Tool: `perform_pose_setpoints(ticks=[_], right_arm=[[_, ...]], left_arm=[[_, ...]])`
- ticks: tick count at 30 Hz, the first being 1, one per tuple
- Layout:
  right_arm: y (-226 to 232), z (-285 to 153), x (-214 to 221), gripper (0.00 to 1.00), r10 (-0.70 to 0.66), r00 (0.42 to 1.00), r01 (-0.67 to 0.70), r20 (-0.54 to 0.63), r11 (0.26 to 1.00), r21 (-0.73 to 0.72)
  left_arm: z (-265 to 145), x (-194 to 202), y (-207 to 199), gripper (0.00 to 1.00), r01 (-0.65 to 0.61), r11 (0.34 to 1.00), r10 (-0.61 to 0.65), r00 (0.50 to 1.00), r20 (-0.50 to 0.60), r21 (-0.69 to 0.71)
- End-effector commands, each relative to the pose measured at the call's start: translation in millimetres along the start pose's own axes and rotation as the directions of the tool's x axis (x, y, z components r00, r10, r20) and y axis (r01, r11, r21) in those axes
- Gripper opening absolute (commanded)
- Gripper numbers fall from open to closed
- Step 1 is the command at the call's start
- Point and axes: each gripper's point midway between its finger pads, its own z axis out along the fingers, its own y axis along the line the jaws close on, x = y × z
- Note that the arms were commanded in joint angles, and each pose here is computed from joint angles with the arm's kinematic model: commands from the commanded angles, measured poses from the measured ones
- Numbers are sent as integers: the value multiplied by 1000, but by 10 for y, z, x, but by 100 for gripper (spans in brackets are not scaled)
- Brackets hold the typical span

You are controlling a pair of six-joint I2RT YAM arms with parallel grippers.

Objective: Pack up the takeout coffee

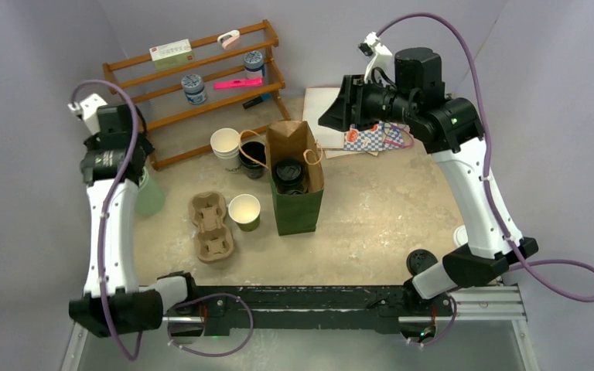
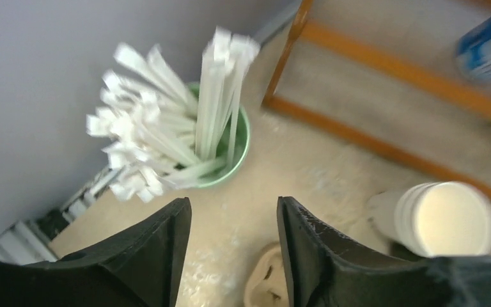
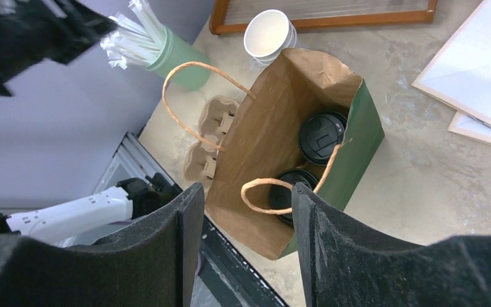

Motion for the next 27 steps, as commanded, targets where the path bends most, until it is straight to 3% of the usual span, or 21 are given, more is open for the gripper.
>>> perform_pose_setpoints(ticks=[1,3,18,23,27], right_arm=[[137,-46,-120,56,-26,999,28,29,998,-51],[139,-28,-136,57,-23,999,25,31,998,-54],[125,76,-126,56,-16,1000,16,6,998,-68],[114,85,-91,56,-15,1000,14,-8,998,-68],[110,87,-79,55,-10,1000,10,-10,998,-68]], left_arm=[[296,347,92,61,-150,986,143,986,-90,-67],[375,430,174,66,-187,976,174,978,-112,-114],[526,525,490,71,-252,927,233,967,-102,-279],[555,469,535,45,-241,917,233,970,-63,-318],[535,376,525,13,-216,922,220,975,-24,-322]])
